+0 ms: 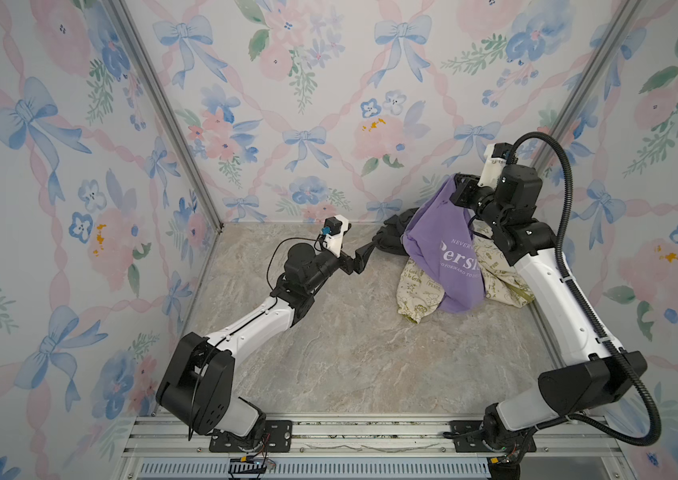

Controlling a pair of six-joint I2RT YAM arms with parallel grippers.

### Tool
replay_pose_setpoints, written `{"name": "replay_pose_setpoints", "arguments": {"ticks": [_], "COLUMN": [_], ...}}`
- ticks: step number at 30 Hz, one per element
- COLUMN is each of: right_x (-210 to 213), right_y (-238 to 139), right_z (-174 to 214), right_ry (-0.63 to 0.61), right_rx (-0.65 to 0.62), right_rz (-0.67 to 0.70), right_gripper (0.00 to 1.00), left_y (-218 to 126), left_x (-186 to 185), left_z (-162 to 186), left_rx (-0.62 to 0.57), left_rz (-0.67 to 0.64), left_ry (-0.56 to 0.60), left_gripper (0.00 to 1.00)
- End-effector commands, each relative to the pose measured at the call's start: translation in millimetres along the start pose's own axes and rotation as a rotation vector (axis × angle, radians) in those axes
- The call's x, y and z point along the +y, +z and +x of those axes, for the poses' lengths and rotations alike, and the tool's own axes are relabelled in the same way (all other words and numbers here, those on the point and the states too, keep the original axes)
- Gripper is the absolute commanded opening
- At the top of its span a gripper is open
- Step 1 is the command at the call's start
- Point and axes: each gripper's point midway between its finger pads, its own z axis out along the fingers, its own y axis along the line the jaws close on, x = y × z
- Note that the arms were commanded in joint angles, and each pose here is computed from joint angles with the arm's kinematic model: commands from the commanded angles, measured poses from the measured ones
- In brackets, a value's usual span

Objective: Pick out a specific cloth from the pile
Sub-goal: 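Lift the T-shirt with the right gripper while the left gripper reaches toward it, then grasp the T-shirt edge with the left gripper beside the right gripper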

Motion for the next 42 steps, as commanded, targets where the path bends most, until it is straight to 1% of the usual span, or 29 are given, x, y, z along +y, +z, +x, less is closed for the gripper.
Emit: {"name": "replay_pose_setpoints", "arguments": {"ticks": [1, 4, 6, 8, 12, 15, 19, 21, 24, 25, 27, 32, 33, 36, 42], "right_x": [57, 83, 104, 126, 160, 180, 195, 199, 205, 206, 207, 205, 205, 204, 188], "right_y": [-26, -21, -17, -16, -16, -18, -21, -22, -23, -24, -23, -20, -20, -19, -11], "right_z": [-51, -41, -24, -3, 40, 70, 88, 92, 98, 100, 103, 103, 102, 96, 88], "right_ry": [-0.04, -0.049, -0.067, -0.088, -0.087, -0.091, -0.092, -0.084, -0.094, -0.102, -0.107, -0.113, -0.117, -0.131, -0.148], "right_rx": [-0.142, -0.098, -0.039, 0.03, 0.139, 0.21, 0.247, 0.252, 0.261, 0.265, 0.27, 0.258, 0.254, 0.235, 0.207], "right_rz": [-0.19, -0.275, -0.347, -0.409, -0.506, -0.552, -0.586, -0.593, -0.606, -0.605, -0.603, -0.585, -0.583, -0.577, -0.514], "right_gripper": [0.0, 0.0, 0.0, 0.0, 0.0, 0.0, 0.0, 0.0, 0.0, 0.0, 0.0, 0.0, 0.0, 0.04, 0.2], "left_y": [9, 15, 19, 24, 32, 38, 45, 49, 53, 55, 58, 60, 60, 58, 56], "left_x": [-8, -11, -13, -16, -20, -19, -16, -10, -8, -10, -12, -10, -8, -2, 6], "left_z": [-22, -30, -36, -42, -47, -46, -40, -32, -26, -26, -25, -27, -28, -36, -57], "left_rx": [-0.054, -0.072, -0.083, -0.094, -0.102, -0.102, -0.092, -0.079, -0.066, -0.064, -0.061, -0.059, -0.062, -0.075, -0.111], "left_rz": [0.045, 0.062, 0.078, 0.094, 0.121, 0.127, 0.118, 0.095, 0.108, 0.123, 0.147, 0.17, 0.167, 0.155, 0.162], "left_ry": [-0.003, -0.01, -0.016, -0.025, -0.04, -0.048, -0.061, -0.084, -0.111, -0.115, -0.127, -0.147, -0.147, -0.163, -0.182], "left_gripper": [0.9, 0.89, 0.89, 0.89, 0.88, 0.87, 0.83, 0.77, 0.65, 0.59, 0.47, 0.07, 0.0, 0.0, 0.0]}}
